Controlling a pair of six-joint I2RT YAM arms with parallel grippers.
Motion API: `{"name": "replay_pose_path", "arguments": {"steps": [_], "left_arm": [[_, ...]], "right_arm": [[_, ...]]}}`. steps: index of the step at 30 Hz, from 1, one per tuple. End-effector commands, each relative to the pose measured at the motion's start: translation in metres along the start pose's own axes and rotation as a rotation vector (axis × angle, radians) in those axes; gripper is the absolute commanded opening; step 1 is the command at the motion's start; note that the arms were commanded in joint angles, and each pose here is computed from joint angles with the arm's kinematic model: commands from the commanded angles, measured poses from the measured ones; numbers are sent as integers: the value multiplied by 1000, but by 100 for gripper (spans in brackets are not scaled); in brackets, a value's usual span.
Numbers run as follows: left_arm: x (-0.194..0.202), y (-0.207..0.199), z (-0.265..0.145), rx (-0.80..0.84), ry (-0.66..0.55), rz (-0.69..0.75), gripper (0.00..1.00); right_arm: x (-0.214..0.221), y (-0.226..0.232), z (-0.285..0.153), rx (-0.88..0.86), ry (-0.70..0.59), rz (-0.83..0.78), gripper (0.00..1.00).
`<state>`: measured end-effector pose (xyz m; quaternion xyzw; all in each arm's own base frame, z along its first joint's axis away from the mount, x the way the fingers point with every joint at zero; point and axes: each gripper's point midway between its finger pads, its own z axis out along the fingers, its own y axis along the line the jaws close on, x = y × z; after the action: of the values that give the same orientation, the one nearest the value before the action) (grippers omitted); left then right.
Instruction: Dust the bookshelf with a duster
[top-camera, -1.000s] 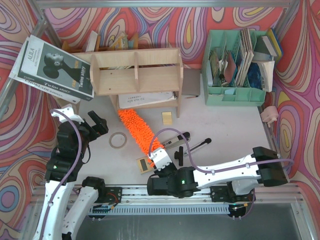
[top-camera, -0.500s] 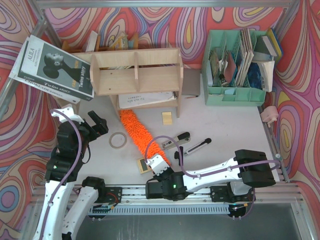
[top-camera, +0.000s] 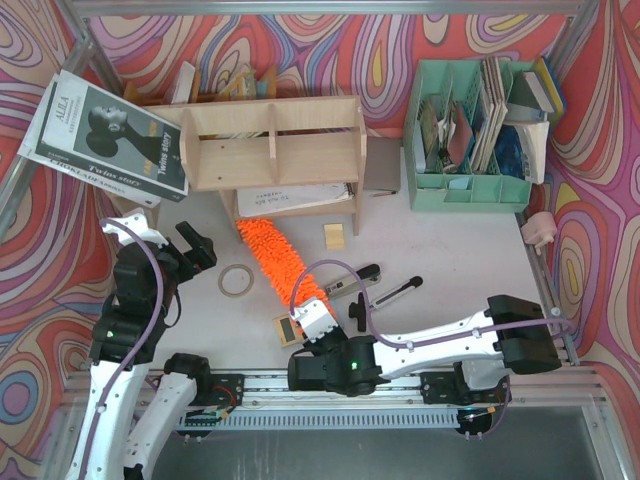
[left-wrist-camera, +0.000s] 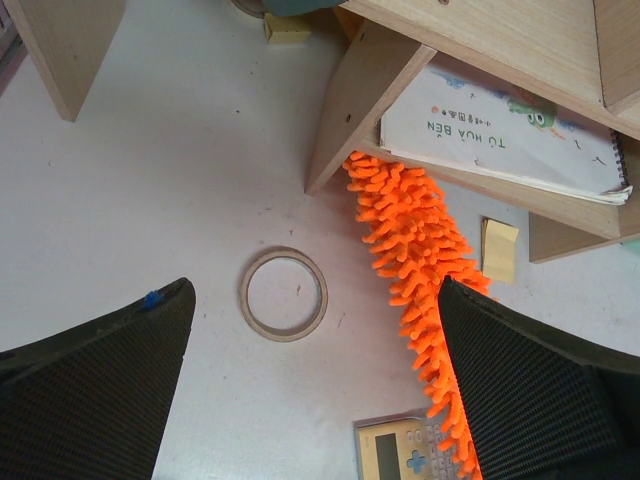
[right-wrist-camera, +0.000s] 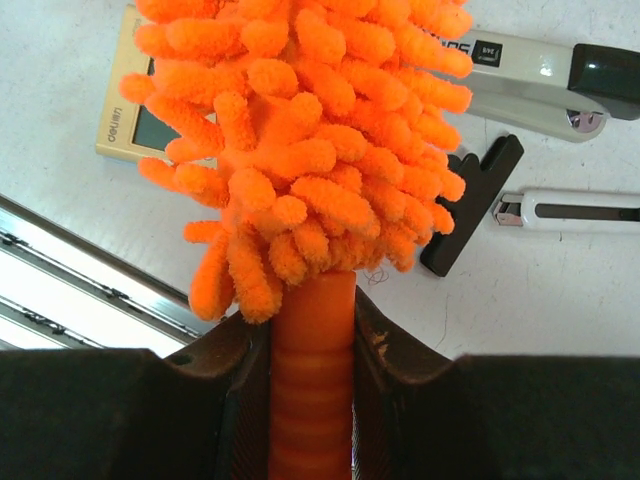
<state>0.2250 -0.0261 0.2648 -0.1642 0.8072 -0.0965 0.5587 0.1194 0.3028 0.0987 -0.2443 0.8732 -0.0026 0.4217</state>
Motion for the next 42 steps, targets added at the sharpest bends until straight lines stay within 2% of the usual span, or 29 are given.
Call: {"name": "replay_pose_path", "arguments": {"steps": [1, 7, 17, 23, 34, 42], "left_arm": [[3, 4, 1, -17, 2, -5, 99], [3, 5, 1, -22, 6, -6, 98], [4, 2, -3, -9, 21, -28, 98], [12, 2, -3, 1, 38, -30, 98], [10, 6, -2, -23, 33, -23, 98], [9, 10, -3, -41, 21, -23, 98]], "right_arm": [[3, 4, 11, 13, -7, 12, 0], [16, 7, 22, 26, 42, -17, 0], [-30, 3, 2, -2, -70, 1, 0], [-37, 7, 2, -7, -89, 20, 0], [-2, 11, 13, -35, 33, -10, 0], [13, 3, 0, -47, 39, -27, 0]]}}
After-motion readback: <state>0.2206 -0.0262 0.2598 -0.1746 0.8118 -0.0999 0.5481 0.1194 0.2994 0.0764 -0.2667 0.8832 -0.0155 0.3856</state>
